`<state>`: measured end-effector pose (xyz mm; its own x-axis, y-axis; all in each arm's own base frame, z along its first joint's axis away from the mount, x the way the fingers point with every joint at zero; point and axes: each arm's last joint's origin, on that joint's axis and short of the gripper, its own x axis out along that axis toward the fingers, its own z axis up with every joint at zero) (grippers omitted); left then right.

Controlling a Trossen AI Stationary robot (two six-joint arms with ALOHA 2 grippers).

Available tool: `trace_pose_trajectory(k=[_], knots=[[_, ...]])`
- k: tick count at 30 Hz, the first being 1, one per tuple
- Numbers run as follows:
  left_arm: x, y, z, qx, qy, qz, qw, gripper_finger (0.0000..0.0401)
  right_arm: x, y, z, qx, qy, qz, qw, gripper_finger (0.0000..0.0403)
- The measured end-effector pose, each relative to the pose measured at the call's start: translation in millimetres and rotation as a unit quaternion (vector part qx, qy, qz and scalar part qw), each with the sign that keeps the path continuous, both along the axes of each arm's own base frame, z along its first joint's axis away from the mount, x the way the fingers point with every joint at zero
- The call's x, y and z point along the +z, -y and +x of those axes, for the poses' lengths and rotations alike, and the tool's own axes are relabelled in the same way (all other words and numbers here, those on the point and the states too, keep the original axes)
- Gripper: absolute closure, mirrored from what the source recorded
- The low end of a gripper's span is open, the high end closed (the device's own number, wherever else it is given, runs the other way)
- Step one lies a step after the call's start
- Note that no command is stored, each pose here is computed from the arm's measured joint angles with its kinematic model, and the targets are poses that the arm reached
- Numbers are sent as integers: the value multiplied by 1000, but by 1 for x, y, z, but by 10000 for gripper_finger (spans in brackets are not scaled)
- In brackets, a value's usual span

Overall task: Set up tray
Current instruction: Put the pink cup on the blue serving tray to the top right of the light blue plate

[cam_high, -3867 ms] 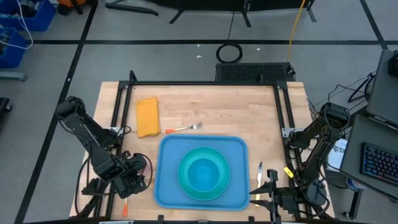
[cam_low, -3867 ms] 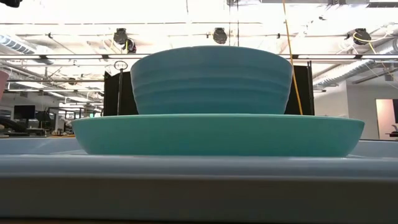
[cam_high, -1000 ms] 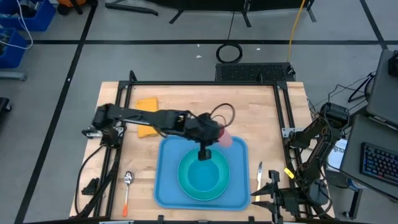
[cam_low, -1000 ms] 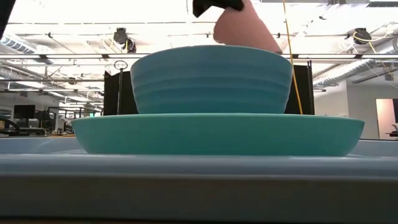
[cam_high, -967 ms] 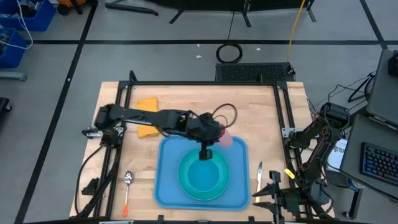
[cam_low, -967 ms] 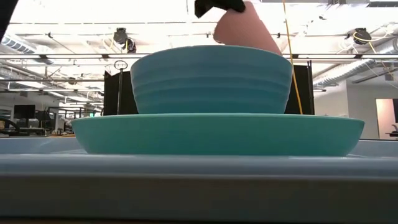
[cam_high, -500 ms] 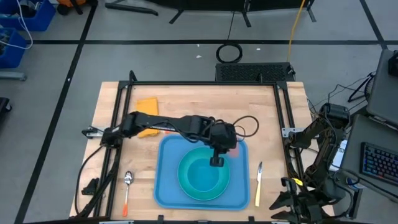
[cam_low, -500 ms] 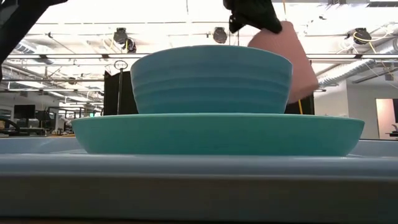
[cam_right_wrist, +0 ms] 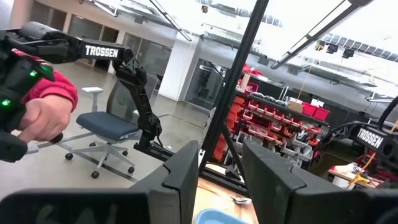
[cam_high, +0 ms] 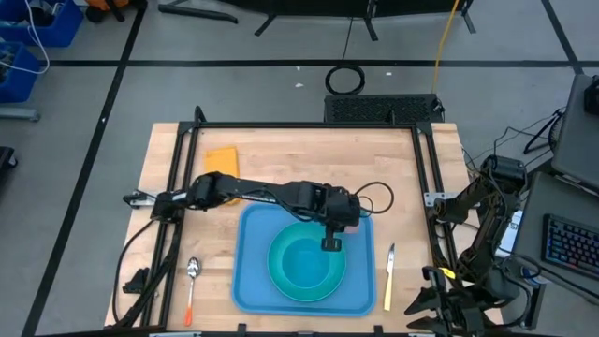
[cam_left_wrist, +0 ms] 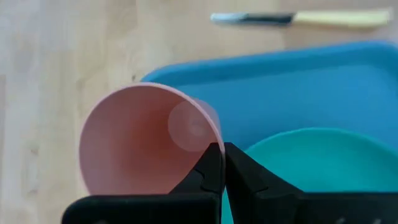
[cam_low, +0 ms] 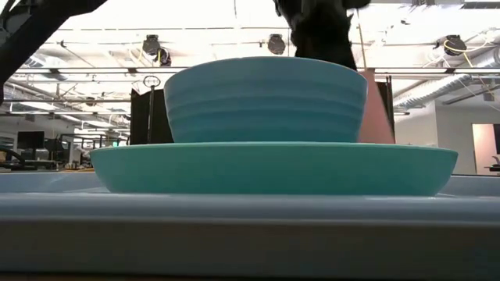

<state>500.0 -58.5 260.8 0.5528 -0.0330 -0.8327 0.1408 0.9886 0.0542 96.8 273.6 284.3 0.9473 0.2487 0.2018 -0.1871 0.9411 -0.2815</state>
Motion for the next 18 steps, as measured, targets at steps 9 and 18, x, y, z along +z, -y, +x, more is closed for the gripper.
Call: trace_pose_trajectory(k=[9,18], knots=[[-3,-1,1,5,-2,-2,1000,398,-2,-1,0,2,-6,0,1000,289],[-17,1,7,-1,-11,-4,1000,398,-2,-1,0,3,-6,1,1000,289]])
